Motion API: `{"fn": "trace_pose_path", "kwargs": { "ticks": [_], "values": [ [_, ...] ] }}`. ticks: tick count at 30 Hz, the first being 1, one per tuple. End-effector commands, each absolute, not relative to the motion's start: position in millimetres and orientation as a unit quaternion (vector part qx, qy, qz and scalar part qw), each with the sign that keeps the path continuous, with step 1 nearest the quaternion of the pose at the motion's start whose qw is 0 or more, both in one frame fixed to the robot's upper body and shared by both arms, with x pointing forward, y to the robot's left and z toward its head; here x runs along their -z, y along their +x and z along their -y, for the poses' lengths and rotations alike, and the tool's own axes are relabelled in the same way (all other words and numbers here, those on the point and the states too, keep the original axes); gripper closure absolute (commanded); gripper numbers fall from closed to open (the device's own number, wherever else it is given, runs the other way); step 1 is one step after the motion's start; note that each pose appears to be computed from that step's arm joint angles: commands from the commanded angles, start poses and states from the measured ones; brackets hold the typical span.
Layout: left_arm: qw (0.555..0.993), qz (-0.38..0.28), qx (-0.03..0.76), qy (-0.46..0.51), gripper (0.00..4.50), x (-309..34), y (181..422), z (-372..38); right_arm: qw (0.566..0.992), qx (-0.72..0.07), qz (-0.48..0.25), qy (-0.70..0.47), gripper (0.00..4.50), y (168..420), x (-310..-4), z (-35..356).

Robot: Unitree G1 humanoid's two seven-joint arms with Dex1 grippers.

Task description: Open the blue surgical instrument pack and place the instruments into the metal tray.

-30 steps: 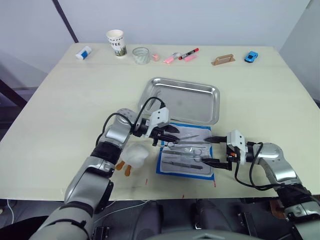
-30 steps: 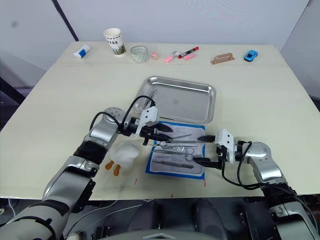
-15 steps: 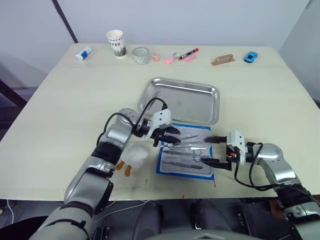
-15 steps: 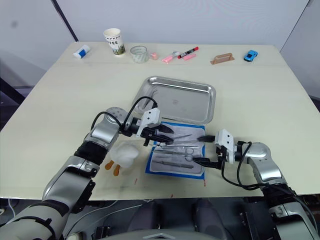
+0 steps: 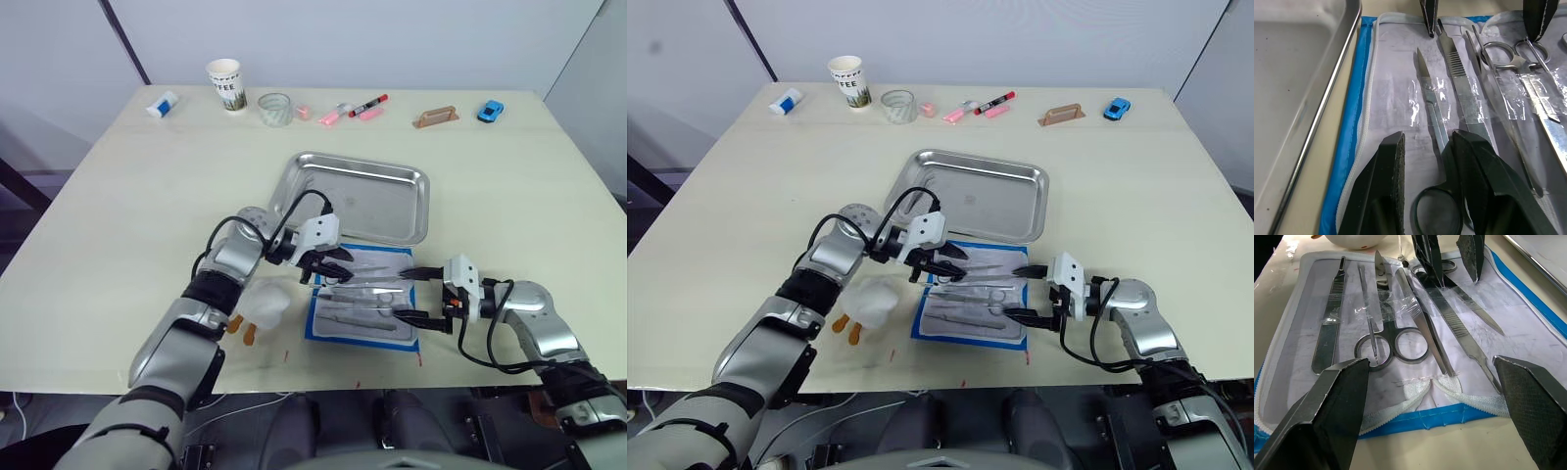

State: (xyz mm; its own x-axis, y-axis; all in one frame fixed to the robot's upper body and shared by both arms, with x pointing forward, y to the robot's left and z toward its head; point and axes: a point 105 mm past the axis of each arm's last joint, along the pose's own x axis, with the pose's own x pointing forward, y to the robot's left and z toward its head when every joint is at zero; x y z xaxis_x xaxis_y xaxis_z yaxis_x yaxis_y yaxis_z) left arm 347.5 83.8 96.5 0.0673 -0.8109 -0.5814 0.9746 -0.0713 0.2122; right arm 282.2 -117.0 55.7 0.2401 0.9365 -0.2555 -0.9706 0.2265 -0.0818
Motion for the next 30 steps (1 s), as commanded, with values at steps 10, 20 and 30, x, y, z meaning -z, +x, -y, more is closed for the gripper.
{"fn": "trace_pose_path", "kwargs": {
  "ticks": [10, 20, 30],
  "values": [
    [0.655, -0.144, 0.682, 0.294, 2.88, -95, 345, -83, 0.773, -0.609, -0.147, -0.099, 0.09, 270, -20, 116],
    [0.656, -0.153, 0.683, 0.284, 2.88, -87, 342, -89, 0.775, -0.608, -0.145, -0.099, 0.09, 272, -21, 115],
    [0.663, -0.154, 0.678, 0.277, 2.88, -85, 341, -98, 0.774, -0.609, -0.144, -0.098, 0.09, 271, -20, 114]
  ]
}}
